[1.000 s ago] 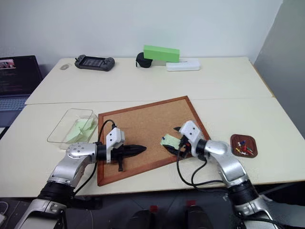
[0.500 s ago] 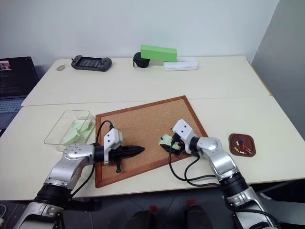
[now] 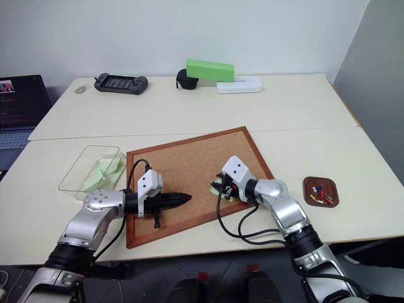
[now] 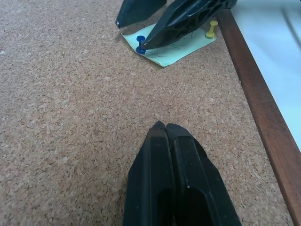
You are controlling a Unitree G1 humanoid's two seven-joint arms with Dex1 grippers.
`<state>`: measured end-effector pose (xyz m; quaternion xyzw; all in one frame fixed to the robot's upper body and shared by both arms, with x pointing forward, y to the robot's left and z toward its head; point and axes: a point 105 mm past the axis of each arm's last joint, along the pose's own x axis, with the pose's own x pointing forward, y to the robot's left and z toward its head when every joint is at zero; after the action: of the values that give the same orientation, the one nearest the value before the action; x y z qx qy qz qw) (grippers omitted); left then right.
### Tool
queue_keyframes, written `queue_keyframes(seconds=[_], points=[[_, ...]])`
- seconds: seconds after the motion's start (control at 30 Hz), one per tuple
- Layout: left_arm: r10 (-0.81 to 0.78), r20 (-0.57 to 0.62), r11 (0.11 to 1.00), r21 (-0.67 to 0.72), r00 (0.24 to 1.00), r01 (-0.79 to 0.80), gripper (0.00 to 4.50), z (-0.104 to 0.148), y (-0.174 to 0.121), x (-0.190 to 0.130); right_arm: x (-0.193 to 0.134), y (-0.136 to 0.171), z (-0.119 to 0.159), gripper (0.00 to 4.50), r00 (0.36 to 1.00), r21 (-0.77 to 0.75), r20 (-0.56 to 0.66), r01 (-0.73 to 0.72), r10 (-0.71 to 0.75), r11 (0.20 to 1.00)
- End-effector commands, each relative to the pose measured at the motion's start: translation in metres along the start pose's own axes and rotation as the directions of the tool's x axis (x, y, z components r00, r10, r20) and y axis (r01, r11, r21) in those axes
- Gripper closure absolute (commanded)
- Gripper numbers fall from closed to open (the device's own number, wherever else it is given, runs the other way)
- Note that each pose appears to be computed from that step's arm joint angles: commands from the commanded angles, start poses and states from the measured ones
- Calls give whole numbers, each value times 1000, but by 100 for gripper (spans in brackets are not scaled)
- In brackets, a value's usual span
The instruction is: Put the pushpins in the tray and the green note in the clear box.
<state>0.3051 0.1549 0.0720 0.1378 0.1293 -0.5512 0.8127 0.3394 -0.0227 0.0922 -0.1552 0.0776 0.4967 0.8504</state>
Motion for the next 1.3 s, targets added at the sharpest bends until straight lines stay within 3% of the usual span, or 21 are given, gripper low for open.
queue_keyframes(seconds=[0.03,0.13,0.3,0.77,1.17,1.3], points=[[-28,-76,998,-52,997,24,450,-19,-8,1,2,-2,8,393,1000,-13,9,-5,5,1000],[-29,-72,998,-54,997,25,450,-19,-8,2,2,-4,6,446,1000,-41,-13,-7,6,999],[-28,-74,998,-54,997,24,450,-20,-8,3,1,-1,5,446,999,-57,-34,-29,27,998],[-25,-51,992,-125,998,18,450,-16,-10,11,-14,0,49,446,992,-50,120,-22,28,998],[-38,-80,992,-124,996,27,450,-24,-16,10,-22,-3,51,446,991,-47,132,13,-6,999],[-46,-89,992,-121,995,35,450,-25,-19,11,-44,-11,51,446,987,-33,140,86,-81,996]])
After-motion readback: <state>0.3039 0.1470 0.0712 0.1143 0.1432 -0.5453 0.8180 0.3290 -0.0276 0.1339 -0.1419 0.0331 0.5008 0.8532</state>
